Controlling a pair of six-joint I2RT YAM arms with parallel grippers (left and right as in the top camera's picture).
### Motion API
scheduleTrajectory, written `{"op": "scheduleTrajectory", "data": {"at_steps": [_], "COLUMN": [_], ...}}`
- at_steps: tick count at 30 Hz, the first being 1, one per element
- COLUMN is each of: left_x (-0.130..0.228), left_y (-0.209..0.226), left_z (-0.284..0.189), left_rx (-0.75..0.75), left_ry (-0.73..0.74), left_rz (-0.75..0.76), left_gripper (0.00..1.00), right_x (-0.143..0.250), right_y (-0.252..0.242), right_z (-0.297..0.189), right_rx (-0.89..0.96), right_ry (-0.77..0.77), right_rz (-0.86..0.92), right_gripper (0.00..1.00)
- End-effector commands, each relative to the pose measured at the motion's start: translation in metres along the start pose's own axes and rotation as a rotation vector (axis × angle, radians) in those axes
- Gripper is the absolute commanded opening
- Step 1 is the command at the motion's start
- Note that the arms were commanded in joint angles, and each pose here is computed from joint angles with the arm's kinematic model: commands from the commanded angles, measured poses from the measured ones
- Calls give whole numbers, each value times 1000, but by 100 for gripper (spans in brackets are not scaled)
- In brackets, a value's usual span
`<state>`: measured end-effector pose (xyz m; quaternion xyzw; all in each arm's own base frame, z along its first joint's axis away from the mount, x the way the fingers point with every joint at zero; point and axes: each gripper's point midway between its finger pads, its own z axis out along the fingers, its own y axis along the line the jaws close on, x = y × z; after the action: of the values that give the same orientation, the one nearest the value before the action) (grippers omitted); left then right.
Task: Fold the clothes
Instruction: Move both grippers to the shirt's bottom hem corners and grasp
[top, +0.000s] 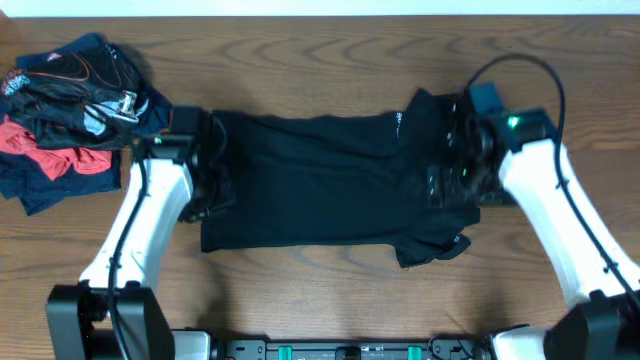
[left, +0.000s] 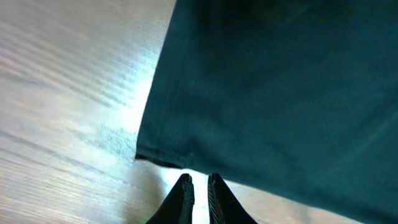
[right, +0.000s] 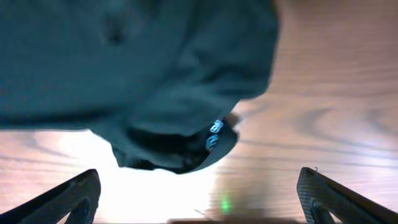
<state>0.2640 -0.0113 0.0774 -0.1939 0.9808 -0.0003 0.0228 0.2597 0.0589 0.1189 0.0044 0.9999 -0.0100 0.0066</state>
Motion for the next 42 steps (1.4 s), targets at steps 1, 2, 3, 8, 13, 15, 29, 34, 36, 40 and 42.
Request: {"op": "scheduleTrajectory", "data": {"at_steps": [1,2,3,8,13,15,29,34,36,40,42], "left_x": [7,7,7,3,21,30,49,51,50,50,49], "left_y": [6,6,6,3,0,2,16,17,17,17,17], "left_z": [-1,-1,-1,10,43,51,49,52,52,52,52], "left_rx": [-13,-13,-13,7,48,49,49,50,51,53,54], "left_ry": [-16,-15,-16,-42,-8,11,-45,-48,-48,-51,-53], "left_rz": [-41,-41,-41,-52,-65,-70,-77,-78,-78,-89,-89], "left_gripper": [14,15,15,17,17,16,54,61,61,62,61], "right_x": [30,32,38,67,88,93,111,97,88,72,67], "right_y": [11,12,15,31,40,43,41,38,34,18,12], "right_z": [27,30,37,70,85,87,109,115,115,116,117], "right_rx": [-22,-19,-15,11,36,28,-1,-46,-77,-90,-96], "right_ry": [73,79,92,130,155,168,209,177,166,141,130], "right_rz": [25,25,25,12,16,10,55,142,223,409,469], "right_gripper": [99,99,99,99,99,99,99,99,99,99,99]}}
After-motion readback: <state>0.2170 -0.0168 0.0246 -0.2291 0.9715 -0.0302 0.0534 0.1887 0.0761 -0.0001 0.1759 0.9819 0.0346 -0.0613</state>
